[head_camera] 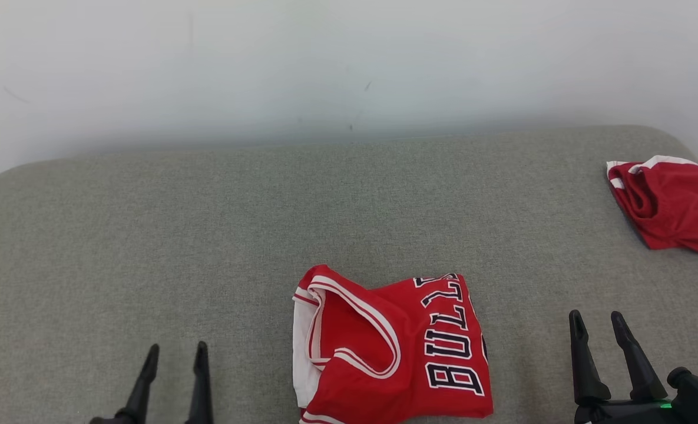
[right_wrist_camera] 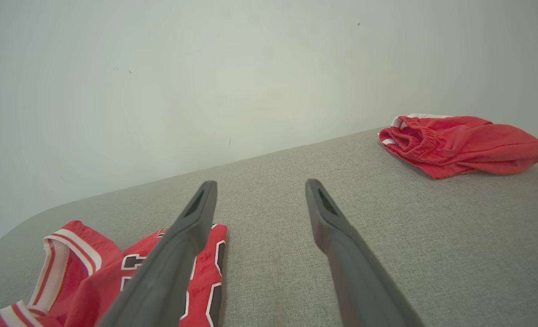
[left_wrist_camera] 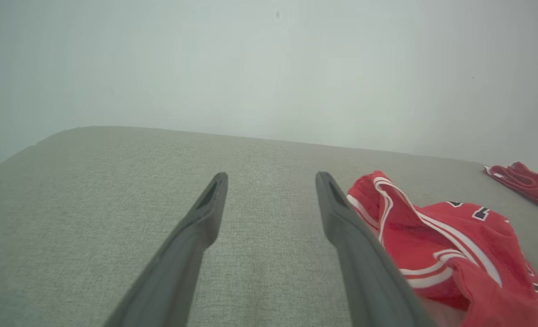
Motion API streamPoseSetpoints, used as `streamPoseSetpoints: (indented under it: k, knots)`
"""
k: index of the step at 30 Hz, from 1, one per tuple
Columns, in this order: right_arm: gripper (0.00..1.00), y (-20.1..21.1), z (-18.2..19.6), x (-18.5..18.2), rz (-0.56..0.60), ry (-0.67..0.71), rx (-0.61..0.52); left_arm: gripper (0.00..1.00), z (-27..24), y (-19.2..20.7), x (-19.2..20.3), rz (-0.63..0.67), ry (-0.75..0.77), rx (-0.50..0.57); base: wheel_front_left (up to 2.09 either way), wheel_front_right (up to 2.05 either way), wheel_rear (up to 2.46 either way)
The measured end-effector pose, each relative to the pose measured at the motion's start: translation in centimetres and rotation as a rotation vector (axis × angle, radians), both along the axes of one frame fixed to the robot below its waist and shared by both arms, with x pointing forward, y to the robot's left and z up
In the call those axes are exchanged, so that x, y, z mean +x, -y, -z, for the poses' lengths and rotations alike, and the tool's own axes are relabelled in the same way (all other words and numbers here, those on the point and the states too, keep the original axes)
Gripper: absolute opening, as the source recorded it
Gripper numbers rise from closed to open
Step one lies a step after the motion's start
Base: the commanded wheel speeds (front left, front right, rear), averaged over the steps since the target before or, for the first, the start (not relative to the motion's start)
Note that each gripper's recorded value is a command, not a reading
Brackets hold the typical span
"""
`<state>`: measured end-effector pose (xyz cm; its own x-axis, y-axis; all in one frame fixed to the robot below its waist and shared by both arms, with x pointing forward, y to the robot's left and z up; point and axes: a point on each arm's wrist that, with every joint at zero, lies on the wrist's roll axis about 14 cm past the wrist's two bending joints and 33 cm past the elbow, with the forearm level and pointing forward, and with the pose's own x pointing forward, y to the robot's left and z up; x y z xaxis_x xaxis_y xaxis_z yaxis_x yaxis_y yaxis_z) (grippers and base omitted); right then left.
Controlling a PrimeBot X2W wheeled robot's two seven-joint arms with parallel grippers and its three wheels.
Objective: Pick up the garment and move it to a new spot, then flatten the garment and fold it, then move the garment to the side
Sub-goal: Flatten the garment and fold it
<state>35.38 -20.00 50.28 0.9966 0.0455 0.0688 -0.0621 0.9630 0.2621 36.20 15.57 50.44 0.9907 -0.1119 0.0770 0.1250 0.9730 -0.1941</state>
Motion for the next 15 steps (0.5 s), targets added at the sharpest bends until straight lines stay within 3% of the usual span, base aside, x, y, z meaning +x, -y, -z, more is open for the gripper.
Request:
streamPoseSetpoints:
  k: [10,15]
  knots:
    - [1.0,-0.1,0.1,-0.3,-0.011,-0.006,-0.01,1.0,-0.1,7.7,0.8,0.284,-0.022,0.005,0.0,0.0,0.0]
    - [1.0,0.4,0.4,-0.7,0.004,-0.015,-0.012,1.0,0.6,11.8,0.5,0.456,-0.111,0.024,0.0,0.0,0.0]
